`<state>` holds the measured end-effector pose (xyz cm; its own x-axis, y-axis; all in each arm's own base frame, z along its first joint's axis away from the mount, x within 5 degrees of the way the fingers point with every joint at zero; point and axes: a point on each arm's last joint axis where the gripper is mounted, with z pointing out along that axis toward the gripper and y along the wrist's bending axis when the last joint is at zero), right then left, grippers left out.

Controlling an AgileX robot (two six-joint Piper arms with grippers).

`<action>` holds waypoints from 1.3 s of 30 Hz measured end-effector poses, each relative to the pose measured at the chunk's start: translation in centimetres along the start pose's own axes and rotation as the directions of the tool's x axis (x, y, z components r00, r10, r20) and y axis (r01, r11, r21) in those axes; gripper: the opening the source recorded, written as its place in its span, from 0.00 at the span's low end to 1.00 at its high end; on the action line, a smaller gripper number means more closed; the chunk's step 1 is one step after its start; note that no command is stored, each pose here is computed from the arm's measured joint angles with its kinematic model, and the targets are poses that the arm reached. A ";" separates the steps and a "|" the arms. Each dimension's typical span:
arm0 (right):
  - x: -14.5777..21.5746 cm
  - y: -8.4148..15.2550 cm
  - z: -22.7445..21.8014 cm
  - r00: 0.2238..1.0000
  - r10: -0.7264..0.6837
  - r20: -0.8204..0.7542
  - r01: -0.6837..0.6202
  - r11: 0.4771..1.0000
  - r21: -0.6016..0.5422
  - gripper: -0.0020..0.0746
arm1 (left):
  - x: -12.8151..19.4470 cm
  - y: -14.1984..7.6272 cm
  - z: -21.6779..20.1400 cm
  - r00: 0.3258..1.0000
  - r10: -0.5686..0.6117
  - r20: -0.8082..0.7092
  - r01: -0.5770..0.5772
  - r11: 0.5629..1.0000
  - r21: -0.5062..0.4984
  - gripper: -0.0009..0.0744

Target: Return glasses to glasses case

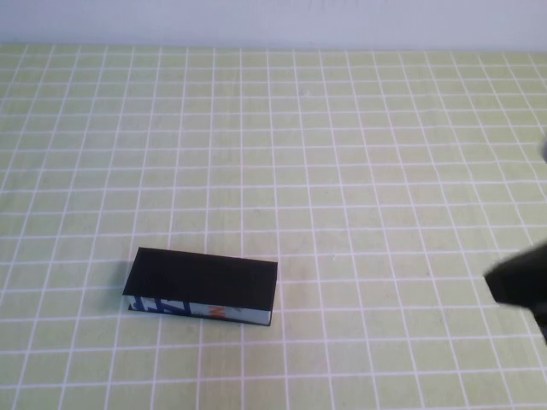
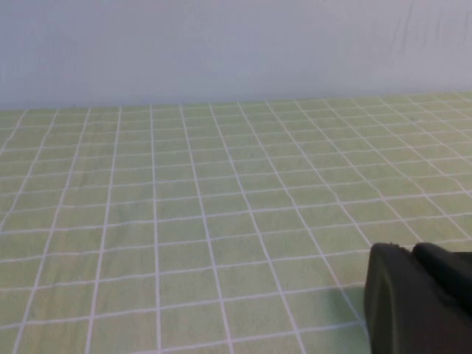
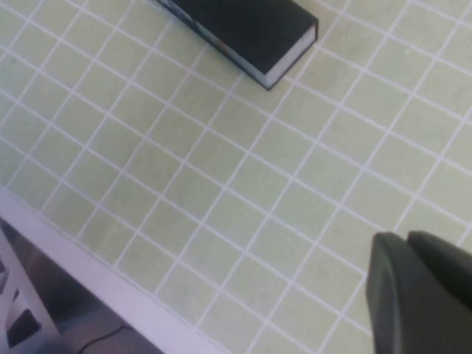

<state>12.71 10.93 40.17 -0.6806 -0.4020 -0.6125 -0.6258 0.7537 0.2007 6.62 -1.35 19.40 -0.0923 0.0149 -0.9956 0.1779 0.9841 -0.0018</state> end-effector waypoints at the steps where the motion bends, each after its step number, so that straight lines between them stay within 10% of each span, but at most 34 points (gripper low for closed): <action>1: 1.1 0.0 -0.2 1.000 0.010 0.013 -0.010 1.000 0.002 0.01 | 0.0 0.0 0.0 1.000 -0.005 0.000 0.005 1.000 0.000 0.01; 25: 18.0 -1.2 1.2 0.902 0.137 0.410 -0.113 0.990 -0.083 0.01 | 0.0 0.0 0.0 0.999 -0.035 0.003 0.035 0.999 -0.001 0.01; 39: 18.2 -5.1 5.7 0.757 -0.088 0.647 -0.113 0.958 0.262 0.01 | 0.0 0.0 0.0 0.999 -0.035 0.003 0.035 0.999 -0.001 0.01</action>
<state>5.69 2.74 23.69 -0.2135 -0.0340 -0.9763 -0.4234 0.9039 0.0611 6.63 -1.34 19.43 -0.0956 -0.0199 -0.9952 0.1731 0.9842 -0.0363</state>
